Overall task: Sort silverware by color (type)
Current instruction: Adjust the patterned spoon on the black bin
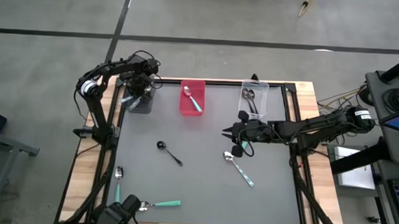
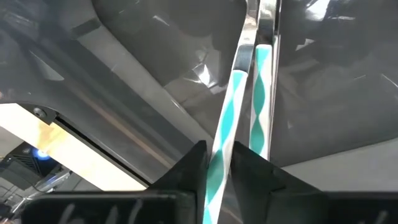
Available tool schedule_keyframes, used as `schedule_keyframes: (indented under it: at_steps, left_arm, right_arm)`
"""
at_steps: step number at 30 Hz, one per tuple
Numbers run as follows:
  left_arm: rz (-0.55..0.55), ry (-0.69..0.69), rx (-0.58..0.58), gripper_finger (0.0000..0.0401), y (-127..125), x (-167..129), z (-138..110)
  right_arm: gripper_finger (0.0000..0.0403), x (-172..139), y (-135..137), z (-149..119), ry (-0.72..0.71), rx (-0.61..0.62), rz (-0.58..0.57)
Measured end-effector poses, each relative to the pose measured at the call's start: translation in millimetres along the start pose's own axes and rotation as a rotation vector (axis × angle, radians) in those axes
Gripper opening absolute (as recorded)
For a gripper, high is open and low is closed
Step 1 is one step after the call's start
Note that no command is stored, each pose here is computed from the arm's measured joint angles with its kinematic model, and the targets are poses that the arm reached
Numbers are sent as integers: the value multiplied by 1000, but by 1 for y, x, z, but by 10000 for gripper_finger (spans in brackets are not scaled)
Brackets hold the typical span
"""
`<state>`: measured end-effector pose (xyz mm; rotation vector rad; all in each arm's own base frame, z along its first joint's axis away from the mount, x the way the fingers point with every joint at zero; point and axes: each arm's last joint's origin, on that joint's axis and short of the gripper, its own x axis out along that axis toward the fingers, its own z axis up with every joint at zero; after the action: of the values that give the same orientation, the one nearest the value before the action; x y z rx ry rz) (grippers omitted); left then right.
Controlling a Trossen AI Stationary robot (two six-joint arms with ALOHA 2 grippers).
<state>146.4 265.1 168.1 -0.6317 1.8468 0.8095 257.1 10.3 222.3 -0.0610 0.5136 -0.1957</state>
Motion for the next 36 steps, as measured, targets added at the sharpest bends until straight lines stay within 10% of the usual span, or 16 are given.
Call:
schedule_keyframes:
  at_steps: [36]
  left_arm:
    - [8,-15,-22,17,8,-28,-8]
  right_arm:
    - [61,0,2,0,2,37,63]
